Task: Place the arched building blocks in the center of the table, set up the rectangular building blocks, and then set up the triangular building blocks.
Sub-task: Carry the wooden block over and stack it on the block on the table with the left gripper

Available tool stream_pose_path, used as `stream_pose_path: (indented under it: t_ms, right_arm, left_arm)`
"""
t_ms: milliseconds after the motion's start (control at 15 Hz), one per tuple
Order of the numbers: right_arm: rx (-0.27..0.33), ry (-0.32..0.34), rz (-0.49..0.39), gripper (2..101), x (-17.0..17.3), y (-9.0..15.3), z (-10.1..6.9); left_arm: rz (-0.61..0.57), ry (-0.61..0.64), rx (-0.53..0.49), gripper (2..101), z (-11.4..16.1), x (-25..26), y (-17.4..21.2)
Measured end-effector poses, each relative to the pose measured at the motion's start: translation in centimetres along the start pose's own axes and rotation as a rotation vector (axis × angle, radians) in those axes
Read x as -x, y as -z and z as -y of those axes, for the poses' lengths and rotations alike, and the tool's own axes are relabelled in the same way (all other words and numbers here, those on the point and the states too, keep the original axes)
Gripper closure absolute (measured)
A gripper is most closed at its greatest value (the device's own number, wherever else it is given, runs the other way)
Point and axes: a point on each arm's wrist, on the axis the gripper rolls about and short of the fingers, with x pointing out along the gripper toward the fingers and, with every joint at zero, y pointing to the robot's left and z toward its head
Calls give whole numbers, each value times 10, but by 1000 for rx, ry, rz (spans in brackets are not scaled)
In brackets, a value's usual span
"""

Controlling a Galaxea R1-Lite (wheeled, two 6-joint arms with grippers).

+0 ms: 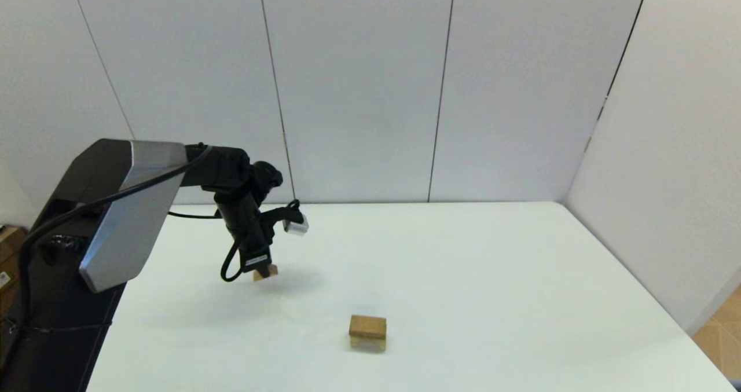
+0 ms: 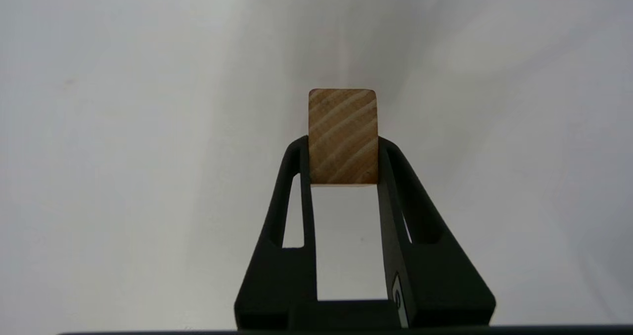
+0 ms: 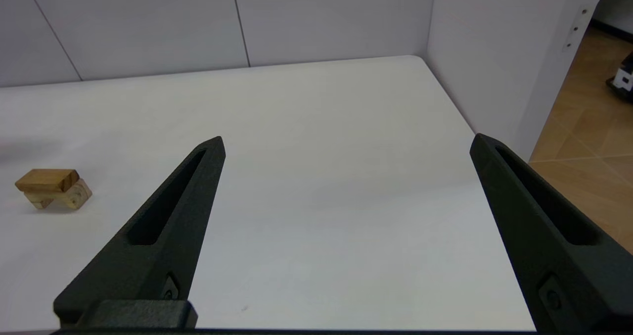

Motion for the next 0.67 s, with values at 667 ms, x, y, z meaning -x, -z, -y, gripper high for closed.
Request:
stream_pose_path:
  t_ms: [667]
  right_arm:
    - [0, 0, 0, 43, 0, 0, 0]
  left_arm:
    - [71, -13, -262, 809, 89, 60, -73]
